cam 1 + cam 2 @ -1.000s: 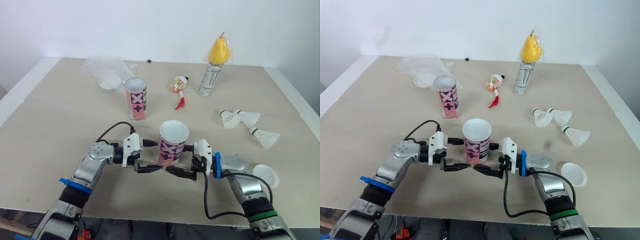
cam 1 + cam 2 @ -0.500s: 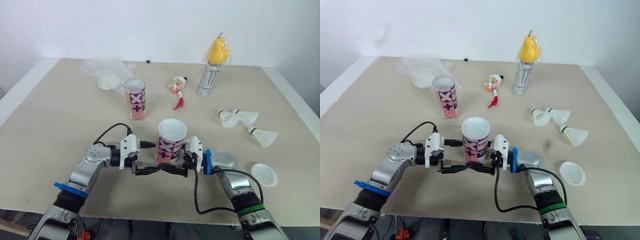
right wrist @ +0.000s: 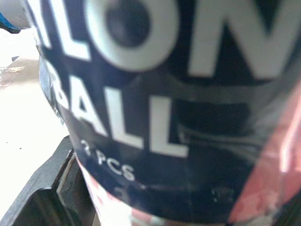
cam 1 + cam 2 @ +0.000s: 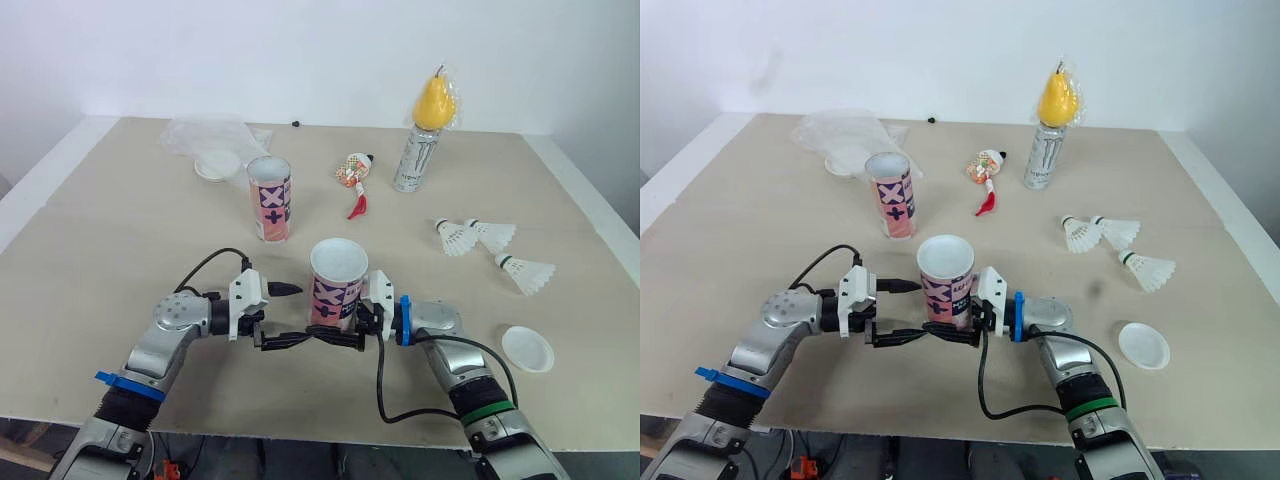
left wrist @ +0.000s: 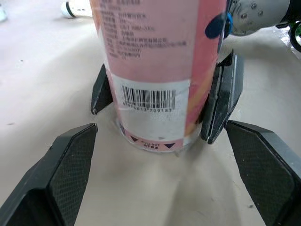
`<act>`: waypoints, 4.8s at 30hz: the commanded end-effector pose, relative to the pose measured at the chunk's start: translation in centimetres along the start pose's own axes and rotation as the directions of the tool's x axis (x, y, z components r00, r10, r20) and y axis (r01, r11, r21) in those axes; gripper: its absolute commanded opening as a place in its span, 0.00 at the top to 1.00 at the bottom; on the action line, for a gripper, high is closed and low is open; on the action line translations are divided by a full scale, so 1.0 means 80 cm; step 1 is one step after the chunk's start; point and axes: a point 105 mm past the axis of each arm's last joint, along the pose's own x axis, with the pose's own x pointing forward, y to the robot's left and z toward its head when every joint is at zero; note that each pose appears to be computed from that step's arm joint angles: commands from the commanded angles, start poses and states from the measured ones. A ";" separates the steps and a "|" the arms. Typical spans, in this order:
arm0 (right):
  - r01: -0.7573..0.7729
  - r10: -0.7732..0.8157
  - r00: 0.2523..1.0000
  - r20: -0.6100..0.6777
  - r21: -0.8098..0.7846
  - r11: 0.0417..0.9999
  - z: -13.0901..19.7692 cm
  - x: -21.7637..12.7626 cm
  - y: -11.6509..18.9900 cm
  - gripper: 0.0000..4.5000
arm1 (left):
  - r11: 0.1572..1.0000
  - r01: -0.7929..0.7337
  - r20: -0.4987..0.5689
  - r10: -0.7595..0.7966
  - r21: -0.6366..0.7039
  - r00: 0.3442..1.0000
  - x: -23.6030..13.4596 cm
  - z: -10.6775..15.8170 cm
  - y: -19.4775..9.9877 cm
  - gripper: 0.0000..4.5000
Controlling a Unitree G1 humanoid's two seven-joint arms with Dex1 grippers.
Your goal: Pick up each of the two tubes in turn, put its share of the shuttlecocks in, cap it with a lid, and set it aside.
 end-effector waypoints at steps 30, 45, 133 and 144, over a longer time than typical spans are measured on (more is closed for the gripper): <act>0.963 -0.962 0.220 0.161 0.122 0.241 0.106 -0.325 -0.005 0.27 | 0.962 0.242 0.081 -0.253 0.126 0.964 0.047 0.045 -0.034 0.00; 0.990 -0.991 -0.052 -0.122 0.121 -0.067 0.000 -0.448 -0.004 0.27 | 0.979 0.172 0.175 -0.189 0.110 0.966 0.052 0.062 -0.031 0.00; 0.088 -0.089 0.996 -0.004 -0.076 0.993 0.067 -0.094 -0.054 0.01 | 0.604 -0.788 -0.033 0.791 -0.115 0.611 -0.030 0.004 0.114 0.00; 0.134 -0.134 0.991 0.007 -0.100 0.986 0.075 -0.095 -0.048 0.01 | 0.624 -0.776 -0.056 0.775 -0.095 0.630 -0.014 0.001 0.154 0.00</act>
